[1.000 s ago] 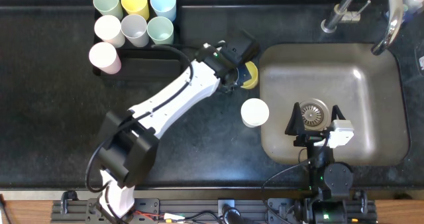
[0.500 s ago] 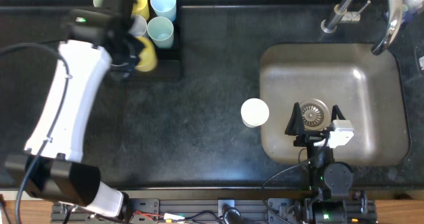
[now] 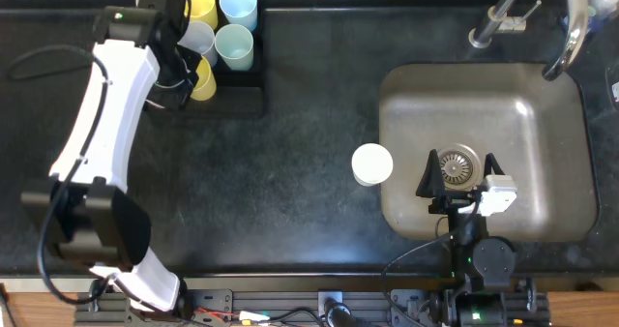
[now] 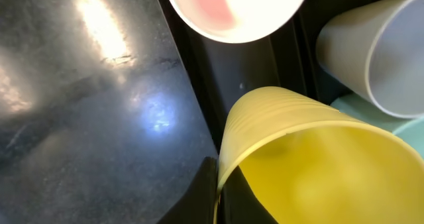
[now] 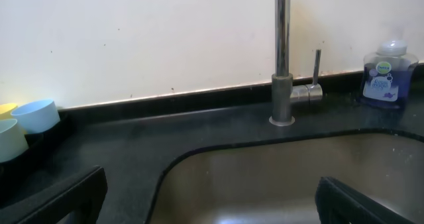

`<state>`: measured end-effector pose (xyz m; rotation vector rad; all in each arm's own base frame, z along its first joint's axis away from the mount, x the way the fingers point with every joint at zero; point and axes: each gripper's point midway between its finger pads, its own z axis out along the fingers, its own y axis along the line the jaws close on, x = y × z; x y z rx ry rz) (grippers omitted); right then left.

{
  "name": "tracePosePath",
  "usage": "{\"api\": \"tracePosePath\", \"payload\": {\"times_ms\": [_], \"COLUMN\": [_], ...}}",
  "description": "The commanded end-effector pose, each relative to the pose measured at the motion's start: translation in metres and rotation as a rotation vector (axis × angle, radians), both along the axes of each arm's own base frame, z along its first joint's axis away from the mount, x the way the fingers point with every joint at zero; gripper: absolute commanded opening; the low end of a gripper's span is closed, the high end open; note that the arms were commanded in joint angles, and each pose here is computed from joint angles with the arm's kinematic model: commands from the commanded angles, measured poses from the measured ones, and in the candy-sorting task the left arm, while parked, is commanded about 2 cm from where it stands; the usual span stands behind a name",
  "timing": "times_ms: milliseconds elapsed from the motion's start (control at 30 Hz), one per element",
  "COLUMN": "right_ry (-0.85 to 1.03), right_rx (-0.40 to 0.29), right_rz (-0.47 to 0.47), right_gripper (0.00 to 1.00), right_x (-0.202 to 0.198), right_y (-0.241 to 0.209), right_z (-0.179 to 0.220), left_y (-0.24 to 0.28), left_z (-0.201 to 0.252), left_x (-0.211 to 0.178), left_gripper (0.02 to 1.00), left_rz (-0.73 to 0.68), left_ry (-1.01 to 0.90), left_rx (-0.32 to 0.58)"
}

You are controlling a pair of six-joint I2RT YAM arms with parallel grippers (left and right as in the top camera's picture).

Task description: Store Cups

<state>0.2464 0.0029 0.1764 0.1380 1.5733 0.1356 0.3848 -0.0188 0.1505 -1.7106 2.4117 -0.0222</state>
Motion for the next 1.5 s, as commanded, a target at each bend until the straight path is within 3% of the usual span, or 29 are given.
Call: {"api": "tracePosePath", "payload": {"times_ms": [33, 733, 1500], "right_ry": [0.0, 0.0, 0.0], "right_rx": [0.005, 0.005, 0.005], "right_rz": [0.008, 0.008, 0.008], "right_gripper": [0.998, 0.998, 0.998], "right_x": [0.0, 0.0, 0.0], "right_y": [0.002, 0.002, 0.002], "right_z": [-0.003, -0.003, -0.003], "left_y": [0.006, 0.014, 0.014], "left_z": [-0.014, -0.05, -0.06], "left_x": [-0.002, 0.014, 0.011], "left_gripper": [0.036, 0.036, 0.038], "left_rz": [0.087, 0.138, 0.138], "left_ry": [0.034, 0.071, 0.107], "left_rx": [0.005, -0.009, -0.006]}}
